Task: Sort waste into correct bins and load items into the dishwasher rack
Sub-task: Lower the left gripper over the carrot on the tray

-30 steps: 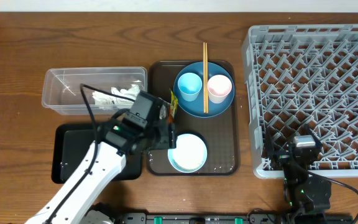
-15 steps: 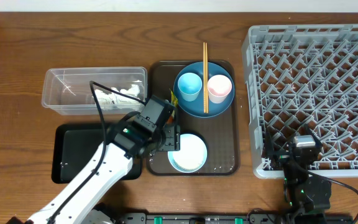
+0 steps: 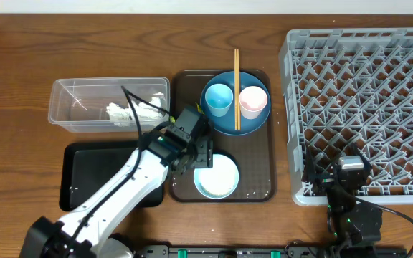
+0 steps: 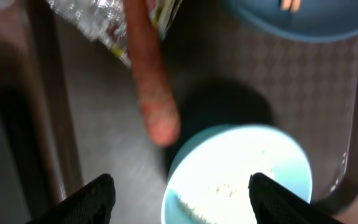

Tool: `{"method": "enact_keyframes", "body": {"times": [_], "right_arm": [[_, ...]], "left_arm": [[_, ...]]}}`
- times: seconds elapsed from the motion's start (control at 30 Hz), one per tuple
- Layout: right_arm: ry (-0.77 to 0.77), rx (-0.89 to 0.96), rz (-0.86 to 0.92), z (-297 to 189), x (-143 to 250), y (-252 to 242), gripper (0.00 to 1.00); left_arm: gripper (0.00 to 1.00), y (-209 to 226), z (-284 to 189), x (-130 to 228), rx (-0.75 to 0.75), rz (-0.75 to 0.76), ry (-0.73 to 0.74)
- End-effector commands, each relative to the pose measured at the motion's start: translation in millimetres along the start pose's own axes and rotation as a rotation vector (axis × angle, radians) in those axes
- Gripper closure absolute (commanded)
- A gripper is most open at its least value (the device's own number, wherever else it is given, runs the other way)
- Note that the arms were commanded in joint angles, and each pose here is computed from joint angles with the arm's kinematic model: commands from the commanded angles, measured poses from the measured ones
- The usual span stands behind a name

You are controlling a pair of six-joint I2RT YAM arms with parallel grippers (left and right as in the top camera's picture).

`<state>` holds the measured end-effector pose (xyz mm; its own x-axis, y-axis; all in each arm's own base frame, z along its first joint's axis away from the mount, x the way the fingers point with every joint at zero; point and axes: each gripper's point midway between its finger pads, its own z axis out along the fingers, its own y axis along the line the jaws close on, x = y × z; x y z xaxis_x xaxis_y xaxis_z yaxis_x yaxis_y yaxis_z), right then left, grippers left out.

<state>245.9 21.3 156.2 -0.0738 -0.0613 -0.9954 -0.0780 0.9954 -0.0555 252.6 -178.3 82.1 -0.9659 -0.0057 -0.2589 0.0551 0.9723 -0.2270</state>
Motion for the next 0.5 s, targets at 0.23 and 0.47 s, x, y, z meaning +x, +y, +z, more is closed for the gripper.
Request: {"method": "enact_keyframes", "body": {"times": [0.23,0.47], "right_arm": [[0.004,0.013,-0.005,0,1,-3,0.01],[0.004,0.013,-0.005,0,1,-3,0.01]], "left_arm": [[0.29,18,-1,-29,-0.133,0.019,-0.130],[0.29,26,-3,-33,-0.178,0.021,-0.158]]}}
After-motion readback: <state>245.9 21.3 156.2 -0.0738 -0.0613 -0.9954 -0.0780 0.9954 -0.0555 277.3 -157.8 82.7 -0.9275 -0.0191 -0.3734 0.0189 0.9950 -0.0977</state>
